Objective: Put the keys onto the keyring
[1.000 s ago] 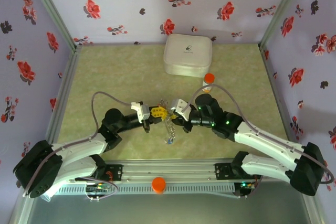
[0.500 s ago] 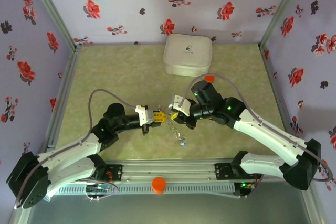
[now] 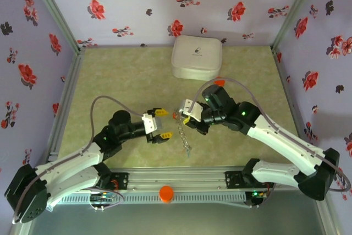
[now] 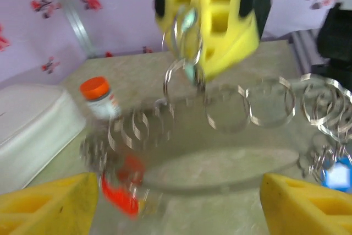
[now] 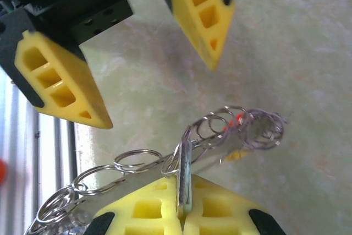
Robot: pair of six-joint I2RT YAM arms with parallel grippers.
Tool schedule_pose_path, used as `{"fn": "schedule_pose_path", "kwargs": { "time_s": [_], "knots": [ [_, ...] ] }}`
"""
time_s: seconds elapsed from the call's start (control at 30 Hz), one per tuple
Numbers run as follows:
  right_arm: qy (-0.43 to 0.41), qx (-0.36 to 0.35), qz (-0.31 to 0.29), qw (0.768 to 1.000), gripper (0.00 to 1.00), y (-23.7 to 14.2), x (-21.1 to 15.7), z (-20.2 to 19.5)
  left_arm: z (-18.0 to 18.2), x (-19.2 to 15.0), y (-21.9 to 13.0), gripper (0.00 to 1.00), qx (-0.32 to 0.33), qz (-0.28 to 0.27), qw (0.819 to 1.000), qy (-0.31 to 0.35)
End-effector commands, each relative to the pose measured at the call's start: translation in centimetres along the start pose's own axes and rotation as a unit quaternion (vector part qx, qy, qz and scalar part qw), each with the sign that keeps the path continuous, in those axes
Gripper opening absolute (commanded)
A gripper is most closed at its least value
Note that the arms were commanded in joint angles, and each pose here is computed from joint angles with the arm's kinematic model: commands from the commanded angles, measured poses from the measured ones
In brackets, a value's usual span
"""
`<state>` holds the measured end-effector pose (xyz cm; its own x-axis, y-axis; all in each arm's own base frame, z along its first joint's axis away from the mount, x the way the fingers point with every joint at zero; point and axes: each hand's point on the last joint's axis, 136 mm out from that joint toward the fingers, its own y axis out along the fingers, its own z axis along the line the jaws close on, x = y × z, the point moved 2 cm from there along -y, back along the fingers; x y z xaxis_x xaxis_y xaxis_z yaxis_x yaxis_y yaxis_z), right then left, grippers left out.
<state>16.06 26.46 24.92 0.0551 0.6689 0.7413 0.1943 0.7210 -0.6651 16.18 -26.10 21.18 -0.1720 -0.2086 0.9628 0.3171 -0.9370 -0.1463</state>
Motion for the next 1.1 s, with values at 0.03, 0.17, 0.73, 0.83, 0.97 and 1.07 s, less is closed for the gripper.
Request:
{"fn": "schedule_pose_path", "kwargs": {
  "time_s": [0.03,0.17,0.73,0.83,0.97,1.07],
  "knots": [
    [-0.008,-0.035,-0.020,0.999,0.00,1.5,2.0,-1.4,6.2,0.5,-3.4,0.88,0.224,-0.067,0.970,-0.070],
    [-0.010,-0.021,-0.060,0.998,0.00,5.7,4.2,-1.5,10.5,0.4,-8.7,0.89,0.413,-0.089,0.898,-0.123],
    [-0.130,0.027,0.167,0.977,0.00,16.2,-8.5,-0.3,14.8,-4.6,-16.2,0.92,0.621,0.074,0.763,-0.163],
    [-0.129,0.021,0.213,0.968,0.00,16.0,-11.3,-0.4,15.9,-6.6,-16.0,0.93,0.627,0.111,0.751,-0.173],
    [-0.112,0.008,0.252,0.961,0.19,16.0,-13.2,-1.0,17.5,-8.0,-16.6,0.99,0.640,0.144,0.733,-0.180],
    [-0.092,-0.007,0.242,0.966,0.41,15.3,-13.2,-1.3,18.5,-8.2,-17.8,1.00,0.658,0.161,0.716,-0.171]
  ]
}}
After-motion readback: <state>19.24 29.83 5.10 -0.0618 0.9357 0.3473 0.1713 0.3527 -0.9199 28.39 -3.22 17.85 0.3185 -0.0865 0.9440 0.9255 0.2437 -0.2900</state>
